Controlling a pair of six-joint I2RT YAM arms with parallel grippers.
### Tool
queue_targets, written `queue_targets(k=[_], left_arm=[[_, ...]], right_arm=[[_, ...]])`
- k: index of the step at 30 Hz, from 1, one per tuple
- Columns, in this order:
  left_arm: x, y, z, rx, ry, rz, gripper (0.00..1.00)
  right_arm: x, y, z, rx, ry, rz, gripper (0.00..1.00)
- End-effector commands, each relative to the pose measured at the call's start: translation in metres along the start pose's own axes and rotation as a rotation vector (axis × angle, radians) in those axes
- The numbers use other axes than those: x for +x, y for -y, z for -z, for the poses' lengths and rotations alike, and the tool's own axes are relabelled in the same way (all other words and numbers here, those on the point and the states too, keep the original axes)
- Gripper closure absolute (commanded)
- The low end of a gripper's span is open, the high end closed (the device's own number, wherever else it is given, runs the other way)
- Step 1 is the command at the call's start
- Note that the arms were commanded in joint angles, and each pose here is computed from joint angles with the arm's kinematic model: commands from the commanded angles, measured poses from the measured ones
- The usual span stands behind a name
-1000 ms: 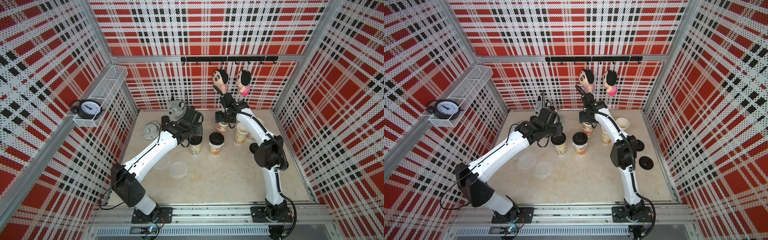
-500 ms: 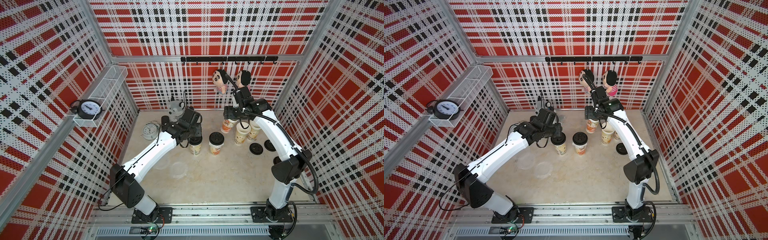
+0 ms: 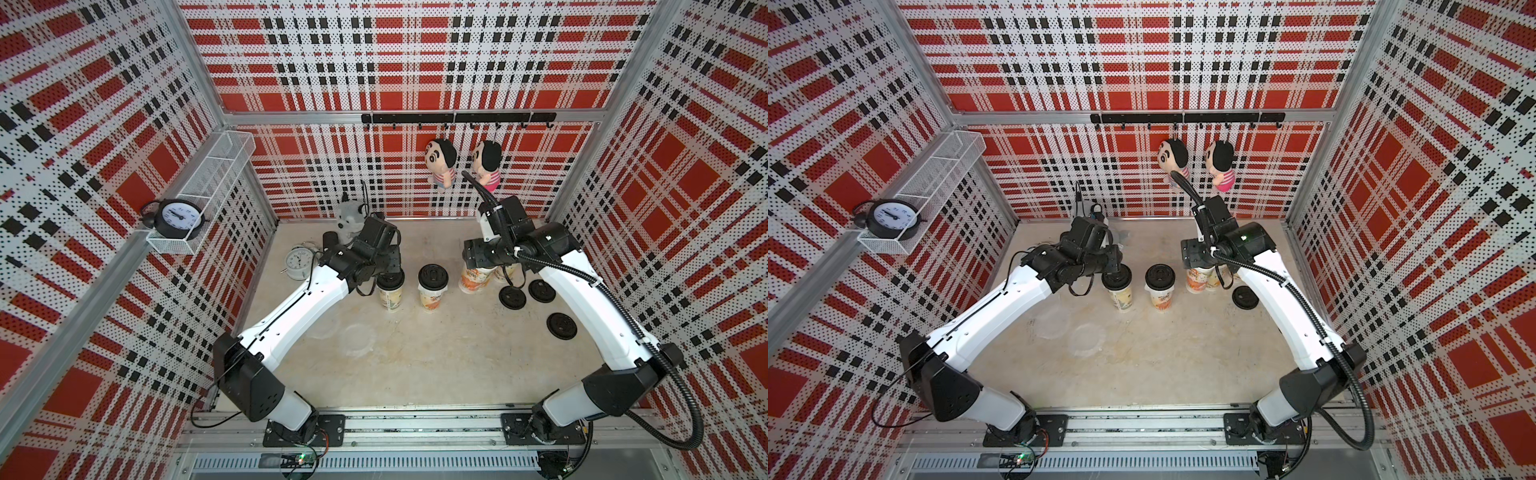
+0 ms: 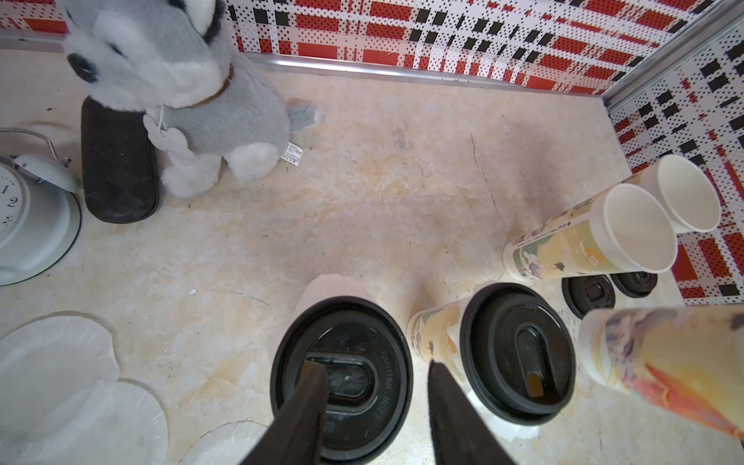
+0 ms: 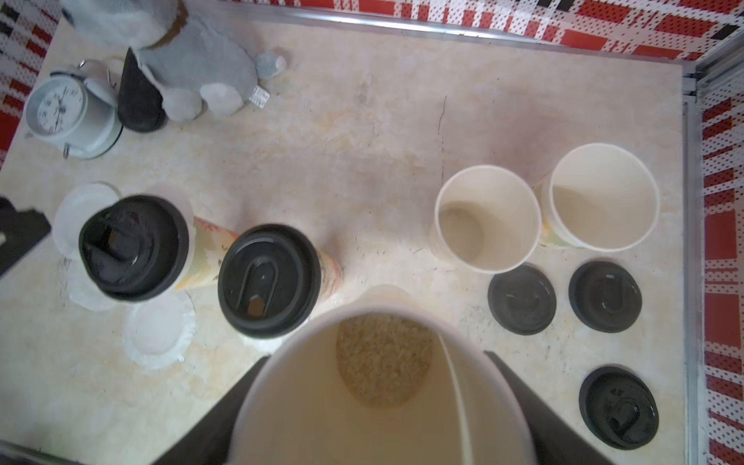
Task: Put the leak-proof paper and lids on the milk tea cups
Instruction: Place the cup at the center of the board.
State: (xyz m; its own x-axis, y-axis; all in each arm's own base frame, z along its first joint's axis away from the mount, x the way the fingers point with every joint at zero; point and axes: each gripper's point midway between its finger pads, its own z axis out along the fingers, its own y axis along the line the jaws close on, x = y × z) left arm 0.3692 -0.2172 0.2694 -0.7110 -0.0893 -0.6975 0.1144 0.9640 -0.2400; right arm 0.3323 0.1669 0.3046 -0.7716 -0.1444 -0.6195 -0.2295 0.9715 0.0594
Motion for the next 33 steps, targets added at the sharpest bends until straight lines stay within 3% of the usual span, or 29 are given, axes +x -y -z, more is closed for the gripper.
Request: queue_targets(k=[1,8,17,33], left_arm=[[-0.007,-0.008,0.012,-0.006,0.042,0.03,0.54],[0.001,-0.026,0.023,-0.031,0.051,0.062,0.54],[0.017,-0.056,0.04,-0.045,0.07,0.115,0.53],[0.029,-0.091,0.046,-0.07,0.061,0.144,0.52]], right_arm=[[0.016,-0.019,0.02,-0.059,0.016,0.056,0.21],[0.06,-0.086,0.017,-0.175,-0.028,0.156,0.21],[0.076,-0.159,-0.019,-0.24,-0.011,0.161,0.23],[0.098,-0.216,-0.095,-0.216,-0.092,0.172,0.23]])
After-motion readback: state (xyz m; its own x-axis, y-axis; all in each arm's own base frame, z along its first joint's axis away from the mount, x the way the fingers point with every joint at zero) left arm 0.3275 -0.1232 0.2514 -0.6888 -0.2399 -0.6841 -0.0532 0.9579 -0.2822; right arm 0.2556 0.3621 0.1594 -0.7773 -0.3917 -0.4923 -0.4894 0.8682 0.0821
